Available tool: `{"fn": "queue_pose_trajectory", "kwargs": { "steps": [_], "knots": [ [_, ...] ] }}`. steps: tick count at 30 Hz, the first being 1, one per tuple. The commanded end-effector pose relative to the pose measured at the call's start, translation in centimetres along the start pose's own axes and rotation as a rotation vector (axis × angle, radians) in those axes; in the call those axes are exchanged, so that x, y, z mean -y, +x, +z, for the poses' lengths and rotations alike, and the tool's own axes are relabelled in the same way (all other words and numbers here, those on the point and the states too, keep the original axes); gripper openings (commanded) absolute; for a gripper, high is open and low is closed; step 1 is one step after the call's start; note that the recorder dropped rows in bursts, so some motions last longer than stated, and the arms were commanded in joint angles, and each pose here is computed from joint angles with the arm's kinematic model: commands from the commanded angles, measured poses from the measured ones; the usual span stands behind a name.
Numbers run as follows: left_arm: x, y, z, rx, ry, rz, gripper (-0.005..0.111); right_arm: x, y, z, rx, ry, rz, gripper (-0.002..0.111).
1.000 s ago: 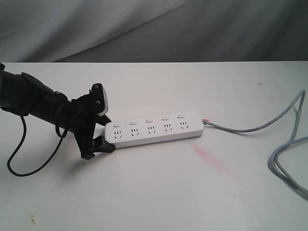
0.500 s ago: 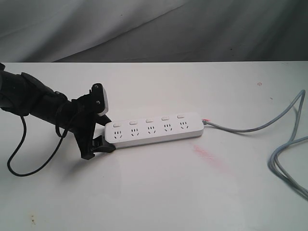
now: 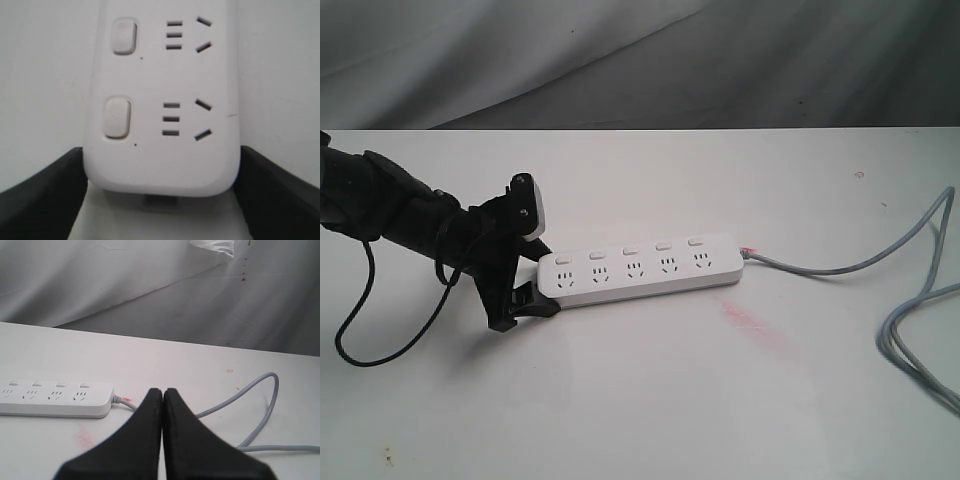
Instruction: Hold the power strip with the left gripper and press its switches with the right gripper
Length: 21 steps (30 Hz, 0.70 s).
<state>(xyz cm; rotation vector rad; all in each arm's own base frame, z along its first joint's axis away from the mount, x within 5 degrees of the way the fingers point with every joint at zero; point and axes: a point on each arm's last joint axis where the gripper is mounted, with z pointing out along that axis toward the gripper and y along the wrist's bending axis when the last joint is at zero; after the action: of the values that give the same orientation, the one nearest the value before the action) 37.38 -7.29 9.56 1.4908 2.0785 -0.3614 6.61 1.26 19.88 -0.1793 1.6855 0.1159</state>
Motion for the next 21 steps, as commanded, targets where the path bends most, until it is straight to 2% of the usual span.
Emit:
{"fn": "queue_pose_trajectory", "kwargs": {
  "steps": [1, 10, 16, 21],
  "knots": [
    [0.1, -0.2, 0.2, 0.000, 0.007, 0.000, 0.065, -0.1, 0.0, -0.1, -0.052, -0.006, 0.003, 0.000],
    [0.1, -0.2, 0.2, 0.000, 0.007, 0.000, 0.065, -0.3, -7.2, -0.9, -0.145, -0.057, -0.010, 0.000],
    [0.1, -0.2, 0.2, 0.000, 0.007, 0.000, 0.065, -0.3, -11.6, 1.8, -0.255, -0.086, -0.038, 0.000],
    [0.1, -0.2, 0.2, 0.000, 0.007, 0.000, 0.065, -1.2, -14.3, 4.3, -0.314, -0.161, -0.083, 0.000]
  ]
}}
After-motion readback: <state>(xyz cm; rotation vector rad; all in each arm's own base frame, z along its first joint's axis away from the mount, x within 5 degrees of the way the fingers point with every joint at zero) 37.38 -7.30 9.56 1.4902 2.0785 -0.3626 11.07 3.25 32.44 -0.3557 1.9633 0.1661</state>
